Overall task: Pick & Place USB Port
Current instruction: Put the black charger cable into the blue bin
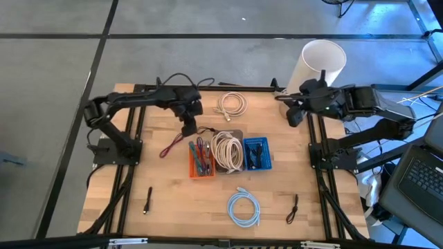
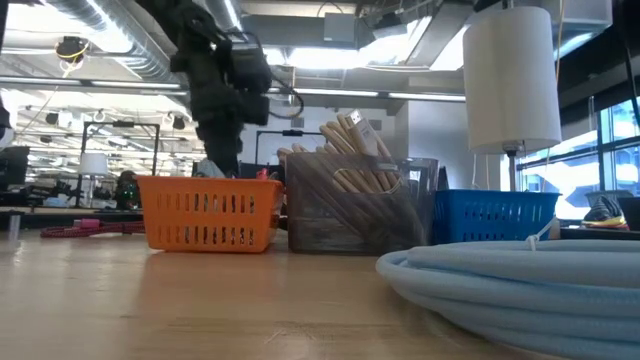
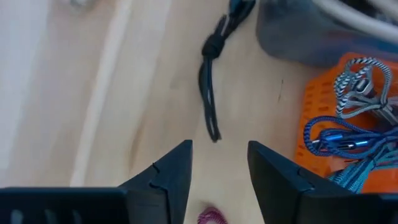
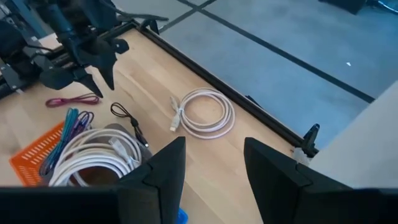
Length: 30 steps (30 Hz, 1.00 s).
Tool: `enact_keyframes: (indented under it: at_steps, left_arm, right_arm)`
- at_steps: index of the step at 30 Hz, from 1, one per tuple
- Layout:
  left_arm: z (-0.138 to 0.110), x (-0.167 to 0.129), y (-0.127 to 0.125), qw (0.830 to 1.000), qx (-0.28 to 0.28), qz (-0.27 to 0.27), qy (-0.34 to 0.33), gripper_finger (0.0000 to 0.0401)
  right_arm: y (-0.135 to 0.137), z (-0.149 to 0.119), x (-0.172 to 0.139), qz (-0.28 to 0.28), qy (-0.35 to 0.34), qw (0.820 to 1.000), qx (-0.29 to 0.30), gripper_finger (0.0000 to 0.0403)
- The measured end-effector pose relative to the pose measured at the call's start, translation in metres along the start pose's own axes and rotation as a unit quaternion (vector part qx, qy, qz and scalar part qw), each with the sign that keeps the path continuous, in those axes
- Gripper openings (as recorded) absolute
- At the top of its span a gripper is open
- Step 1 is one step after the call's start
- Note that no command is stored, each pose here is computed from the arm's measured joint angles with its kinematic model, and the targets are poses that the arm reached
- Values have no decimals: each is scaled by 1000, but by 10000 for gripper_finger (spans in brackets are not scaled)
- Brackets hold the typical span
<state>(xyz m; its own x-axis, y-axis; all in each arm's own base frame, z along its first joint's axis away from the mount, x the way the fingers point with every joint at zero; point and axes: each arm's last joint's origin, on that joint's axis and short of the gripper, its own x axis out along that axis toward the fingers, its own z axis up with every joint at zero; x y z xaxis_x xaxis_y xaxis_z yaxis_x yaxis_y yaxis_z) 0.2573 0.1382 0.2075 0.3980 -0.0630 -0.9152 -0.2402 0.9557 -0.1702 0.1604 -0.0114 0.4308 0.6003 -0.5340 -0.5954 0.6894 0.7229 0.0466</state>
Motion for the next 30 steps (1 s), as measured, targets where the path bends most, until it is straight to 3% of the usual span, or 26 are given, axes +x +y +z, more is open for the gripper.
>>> enact_keyframes:
  at_steps: [15,18,22,30]
  left_arm:
    - [7,52,12,1000,-3,-11,25,138]
    - [5,58,14,999,-6,-7,36,105]
    - [4,61,15,999,-21,-10,42,18]
    - [6,37,11,999,-32,14,18,4]
  right_arm:
    - [10,0,13,-10,16,1000,-13,165]
    - [10,0,13,-10,16,1000,-13,165]
    - [10,0,13,-10,16,1000,-17,165]
    - [10,0,13,-10,17,999,-26,165]
